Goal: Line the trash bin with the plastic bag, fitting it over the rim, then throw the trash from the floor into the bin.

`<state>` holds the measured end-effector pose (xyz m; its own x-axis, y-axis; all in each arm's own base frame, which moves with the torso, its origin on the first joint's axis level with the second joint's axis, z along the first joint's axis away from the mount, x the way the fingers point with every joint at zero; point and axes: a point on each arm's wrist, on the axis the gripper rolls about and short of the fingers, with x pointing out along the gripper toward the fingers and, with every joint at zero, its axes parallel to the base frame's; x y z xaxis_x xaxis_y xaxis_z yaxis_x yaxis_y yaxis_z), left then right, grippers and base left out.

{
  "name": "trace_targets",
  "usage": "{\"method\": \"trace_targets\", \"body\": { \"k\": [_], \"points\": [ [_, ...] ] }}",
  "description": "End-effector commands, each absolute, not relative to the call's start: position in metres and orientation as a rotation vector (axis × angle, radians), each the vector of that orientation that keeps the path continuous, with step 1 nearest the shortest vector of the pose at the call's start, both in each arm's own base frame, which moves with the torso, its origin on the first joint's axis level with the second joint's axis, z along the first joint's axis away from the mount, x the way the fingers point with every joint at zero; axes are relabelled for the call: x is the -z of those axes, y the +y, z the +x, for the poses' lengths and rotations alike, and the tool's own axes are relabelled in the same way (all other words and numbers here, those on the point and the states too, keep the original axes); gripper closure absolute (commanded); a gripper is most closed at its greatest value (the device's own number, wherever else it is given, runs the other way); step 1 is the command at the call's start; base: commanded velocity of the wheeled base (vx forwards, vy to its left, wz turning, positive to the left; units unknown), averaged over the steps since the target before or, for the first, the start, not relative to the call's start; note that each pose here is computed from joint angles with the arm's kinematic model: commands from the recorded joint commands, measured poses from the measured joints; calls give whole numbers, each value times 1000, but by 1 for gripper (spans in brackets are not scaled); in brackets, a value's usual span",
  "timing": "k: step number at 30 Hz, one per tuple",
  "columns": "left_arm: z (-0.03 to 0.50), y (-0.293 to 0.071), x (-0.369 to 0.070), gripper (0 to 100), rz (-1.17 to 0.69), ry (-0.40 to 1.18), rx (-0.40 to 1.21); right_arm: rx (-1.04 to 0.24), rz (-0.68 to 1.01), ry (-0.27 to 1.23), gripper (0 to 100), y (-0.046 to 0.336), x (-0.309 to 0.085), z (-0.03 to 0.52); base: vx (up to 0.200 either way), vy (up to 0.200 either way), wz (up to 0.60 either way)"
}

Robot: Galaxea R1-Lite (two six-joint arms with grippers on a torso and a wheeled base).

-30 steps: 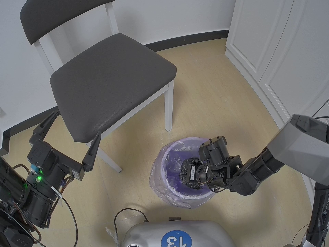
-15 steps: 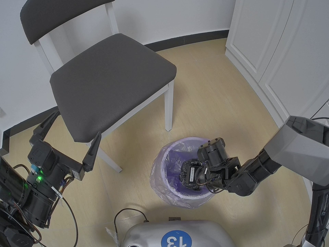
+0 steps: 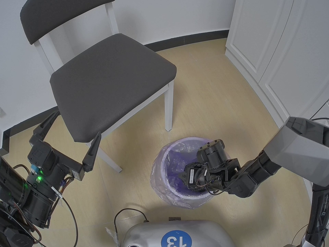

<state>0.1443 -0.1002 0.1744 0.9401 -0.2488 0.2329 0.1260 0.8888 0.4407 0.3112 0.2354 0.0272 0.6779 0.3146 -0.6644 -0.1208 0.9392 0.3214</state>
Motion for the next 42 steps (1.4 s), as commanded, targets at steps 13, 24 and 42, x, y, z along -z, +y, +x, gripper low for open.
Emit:
{"method": "trace_targets", "body": {
  "k": [13,24,42],
  "points": [
    [144,-100,-176,0,426,-305,194,-265,264,728,0,234,-59,296,0,0,0],
    [144,-100,-175,0,428,-299,196,-322,178,658,0,213,-96,266,0,0,0],
    [144,-100,-175,0,427,-301,197,-340,-364,463,0,74,-42,284,0,0,0]
  ]
}}
